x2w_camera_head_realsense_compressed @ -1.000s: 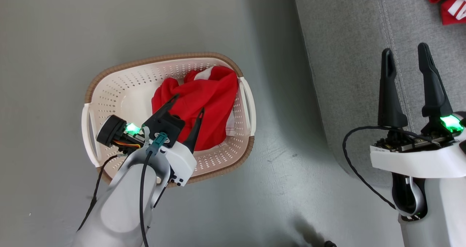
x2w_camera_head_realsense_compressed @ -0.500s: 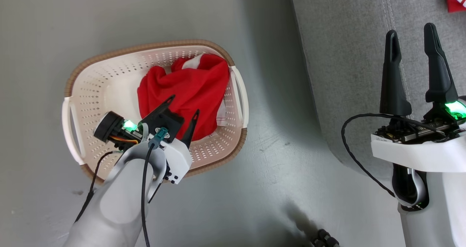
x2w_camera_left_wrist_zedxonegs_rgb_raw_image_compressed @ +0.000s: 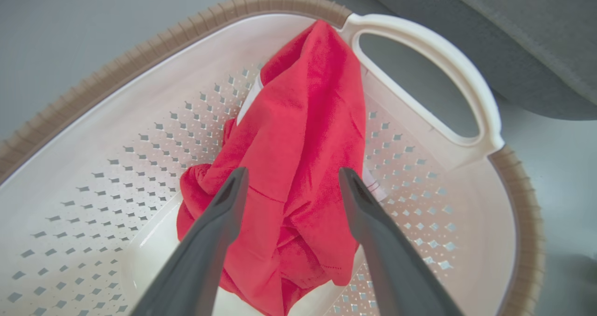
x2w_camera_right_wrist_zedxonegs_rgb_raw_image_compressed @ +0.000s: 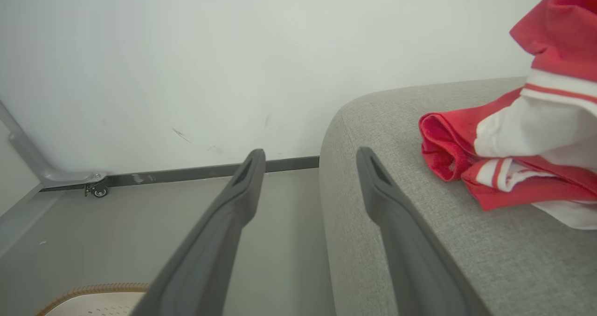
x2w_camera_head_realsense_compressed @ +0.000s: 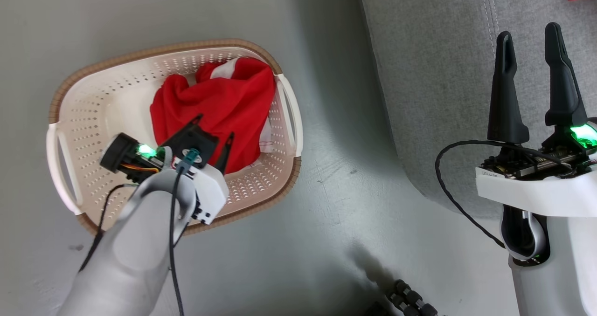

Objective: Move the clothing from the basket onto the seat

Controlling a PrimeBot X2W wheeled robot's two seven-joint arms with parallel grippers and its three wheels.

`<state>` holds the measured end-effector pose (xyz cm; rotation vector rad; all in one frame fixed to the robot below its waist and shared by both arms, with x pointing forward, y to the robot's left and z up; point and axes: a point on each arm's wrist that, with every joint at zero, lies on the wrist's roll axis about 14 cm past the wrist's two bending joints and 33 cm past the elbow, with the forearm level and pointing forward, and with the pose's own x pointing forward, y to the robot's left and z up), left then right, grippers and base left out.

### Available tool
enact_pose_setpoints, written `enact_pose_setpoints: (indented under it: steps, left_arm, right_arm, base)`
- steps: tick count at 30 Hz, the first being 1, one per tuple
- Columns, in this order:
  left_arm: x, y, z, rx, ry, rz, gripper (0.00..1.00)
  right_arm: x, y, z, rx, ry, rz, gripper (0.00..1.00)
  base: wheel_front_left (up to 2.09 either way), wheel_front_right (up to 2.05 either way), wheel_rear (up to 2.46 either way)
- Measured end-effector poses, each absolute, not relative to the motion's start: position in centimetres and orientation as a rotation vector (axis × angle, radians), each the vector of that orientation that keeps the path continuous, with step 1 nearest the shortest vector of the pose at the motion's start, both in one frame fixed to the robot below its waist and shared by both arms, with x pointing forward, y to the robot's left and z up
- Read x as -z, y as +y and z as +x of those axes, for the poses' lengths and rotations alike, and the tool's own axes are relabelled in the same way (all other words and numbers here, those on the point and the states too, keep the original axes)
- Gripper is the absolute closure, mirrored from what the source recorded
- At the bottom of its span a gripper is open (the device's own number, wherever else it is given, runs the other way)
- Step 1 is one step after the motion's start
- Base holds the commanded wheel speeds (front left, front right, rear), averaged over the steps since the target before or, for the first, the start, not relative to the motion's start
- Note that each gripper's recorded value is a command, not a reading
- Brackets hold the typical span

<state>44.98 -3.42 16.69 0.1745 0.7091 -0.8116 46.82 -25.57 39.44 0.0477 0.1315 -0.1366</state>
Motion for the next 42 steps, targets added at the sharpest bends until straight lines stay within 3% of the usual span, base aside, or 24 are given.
enact_pose_setpoints:
  steps: [29,30,31,32,33,42]
  left_arm:
    - [-11.6,-3.5,45.8,0.78,0.823,0.248,0.0]
    - [-11.6,-3.6,45.8,0.78,0.823,0.247,0.04]
    - [-11.6,-3.6,45.8,0.781,0.824,0.245,0.37]
    - [-11.5,-3.7,45.7,0.783,0.826,0.244,0.64]
    - [-11.5,-3.8,45.6,0.785,0.828,0.243,1.0]
    - [-11.9,-4.1,45.4,0.796,0.817,0.241,1.0]
  right_arm:
    - [-37.7,-27.2,45.9,0.186,0.182,0.047,0.0]
    - [-37.7,-27.2,45.9,0.188,0.184,0.046,0.0]
    - [-37.7,-27.3,45.9,0.19,0.185,0.047,0.0]
    - [-37.7,-27.4,45.8,0.192,0.184,0.048,0.0]
    - [-37.7,-27.4,45.8,0.193,0.183,0.048,0.0]
    - [-38.6,-27.7,46.4,0.197,0.152,0.046,0.0]
  base:
    - [0.0,0.0,0.0]
    - [0.0,0.0,0.0]
    - [0.0,0.0,0.0]
    - [0.0,0.0,0.0]
    - [0.0,0.0,0.0]
    - [0.0,0.0,0.0]
